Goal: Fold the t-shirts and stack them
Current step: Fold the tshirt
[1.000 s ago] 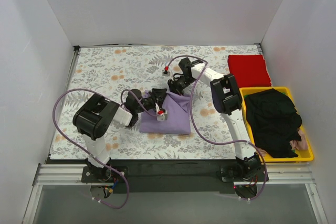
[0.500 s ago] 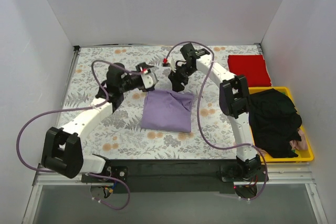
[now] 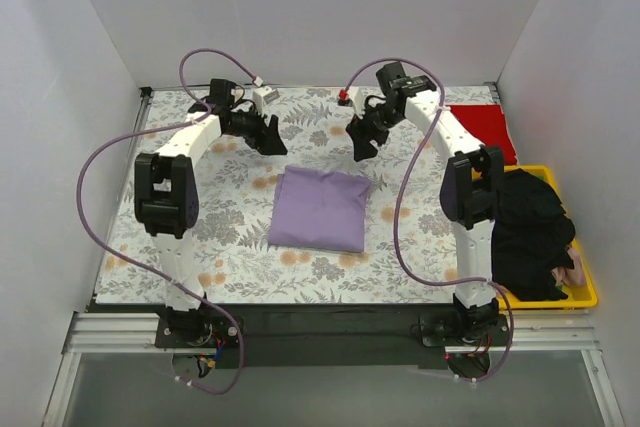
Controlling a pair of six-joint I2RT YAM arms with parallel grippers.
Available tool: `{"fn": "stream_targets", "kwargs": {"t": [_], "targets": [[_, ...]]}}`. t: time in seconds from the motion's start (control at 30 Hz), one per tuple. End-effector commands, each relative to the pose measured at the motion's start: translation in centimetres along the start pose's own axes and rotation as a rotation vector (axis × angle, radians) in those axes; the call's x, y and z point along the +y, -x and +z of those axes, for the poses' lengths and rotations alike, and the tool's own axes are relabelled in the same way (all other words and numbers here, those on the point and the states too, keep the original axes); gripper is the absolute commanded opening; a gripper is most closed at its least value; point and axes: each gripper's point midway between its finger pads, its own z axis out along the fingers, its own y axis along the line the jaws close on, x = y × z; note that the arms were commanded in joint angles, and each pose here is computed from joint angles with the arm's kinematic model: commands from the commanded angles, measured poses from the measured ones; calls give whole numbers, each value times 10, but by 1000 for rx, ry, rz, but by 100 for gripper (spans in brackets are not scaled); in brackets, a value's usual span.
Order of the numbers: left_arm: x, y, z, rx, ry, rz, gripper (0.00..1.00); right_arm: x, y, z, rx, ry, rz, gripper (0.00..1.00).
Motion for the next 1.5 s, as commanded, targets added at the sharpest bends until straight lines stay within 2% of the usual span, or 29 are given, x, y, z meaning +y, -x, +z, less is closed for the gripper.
{"fn": "stream_targets", "kwargs": {"t": [0.0,0.13,0.37,0.6,0.77,1.0,1.2,1.3,1.33,1.4,1.47], "targets": [[-12,1,-6,43,-109,-196,65,17,-29,-5,34,94,164,75],[2,-6,6,86,-118,-240,66,14,-49,6,46,139,261,69],[6,-30,26,145,-139,-259,65,14,-65,27,71,187,297,61],[1,-43,42,174,-157,-272,61,20,-81,39,108,213,301,57],[-3,-44,47,182,-163,-267,54,27,-84,40,123,225,280,47],[-4,-58,53,220,-156,-273,56,32,-91,42,156,231,261,46],[-1,-66,58,240,-131,-261,56,33,-87,42,157,229,248,34],[0,-63,57,234,-125,-253,44,33,-84,38,155,222,238,24],[-2,-60,56,227,-129,-247,30,33,-83,37,156,222,234,19],[-8,-52,48,205,-139,-226,18,34,-79,33,155,215,225,14],[-14,-54,43,196,-142,-223,0,37,-72,28,150,209,210,10]]}}
